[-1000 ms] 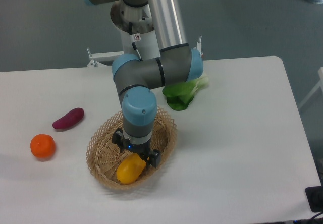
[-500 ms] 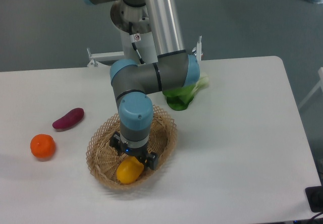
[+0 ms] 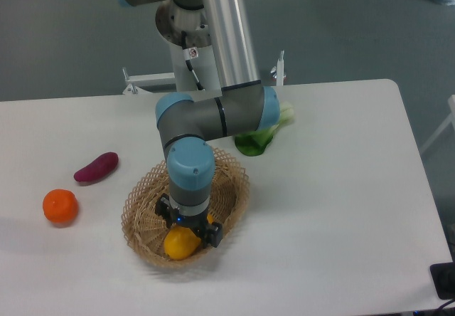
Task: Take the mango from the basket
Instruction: 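Close the gripper around the yellow mango inside the basket, then lift the mango up out of the basket and over its rim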
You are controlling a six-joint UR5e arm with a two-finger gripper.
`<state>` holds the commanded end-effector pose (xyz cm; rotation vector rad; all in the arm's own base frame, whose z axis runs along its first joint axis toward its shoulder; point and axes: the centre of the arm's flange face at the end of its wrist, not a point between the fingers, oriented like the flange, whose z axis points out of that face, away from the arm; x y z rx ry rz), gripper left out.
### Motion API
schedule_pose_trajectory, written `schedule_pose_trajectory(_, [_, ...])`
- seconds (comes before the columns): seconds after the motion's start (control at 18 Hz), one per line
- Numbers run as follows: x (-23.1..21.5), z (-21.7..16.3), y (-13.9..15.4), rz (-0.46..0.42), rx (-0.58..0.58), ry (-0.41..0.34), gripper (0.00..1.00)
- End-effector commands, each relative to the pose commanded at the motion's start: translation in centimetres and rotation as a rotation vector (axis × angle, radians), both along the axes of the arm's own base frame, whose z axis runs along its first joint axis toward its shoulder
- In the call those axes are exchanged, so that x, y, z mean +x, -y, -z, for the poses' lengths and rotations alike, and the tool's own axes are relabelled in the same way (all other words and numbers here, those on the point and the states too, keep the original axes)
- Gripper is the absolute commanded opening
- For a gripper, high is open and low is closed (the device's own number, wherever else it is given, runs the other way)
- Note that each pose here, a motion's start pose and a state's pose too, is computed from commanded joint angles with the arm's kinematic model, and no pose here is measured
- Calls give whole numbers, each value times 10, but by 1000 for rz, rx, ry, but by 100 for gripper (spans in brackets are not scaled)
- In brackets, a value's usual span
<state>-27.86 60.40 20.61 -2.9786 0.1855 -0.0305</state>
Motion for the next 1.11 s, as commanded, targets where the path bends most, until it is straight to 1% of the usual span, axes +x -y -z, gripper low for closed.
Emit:
schedule_pose_trajectory(0.06, [0,-3,0,2,6,-1,24])
schedule_pose_trajectory(0.11, [1,-5,0,2,9,-1,23])
schedule_pose_trajectory(0.28, [2,-10,2,4,9,1,23])
schedule_pose_trajectory(0.44, [4,-23,7,3,22,-2,23])
schedule_pose_trajectory(0.67, [1,-37,10,-6,57,25,25])
schedule_pose_trajectory(0.78, [-8,-45,15,-14,72,21,25])
schedule_pose_trajectory(0.89, [-13,-52,19,4,87,19,25])
schedule_pose_trajectory(1.0, [-23,-60,25,-10,98,12,26])
schedule_pose_trajectory(1.11, [-33,-67,33,3,104,3,27])
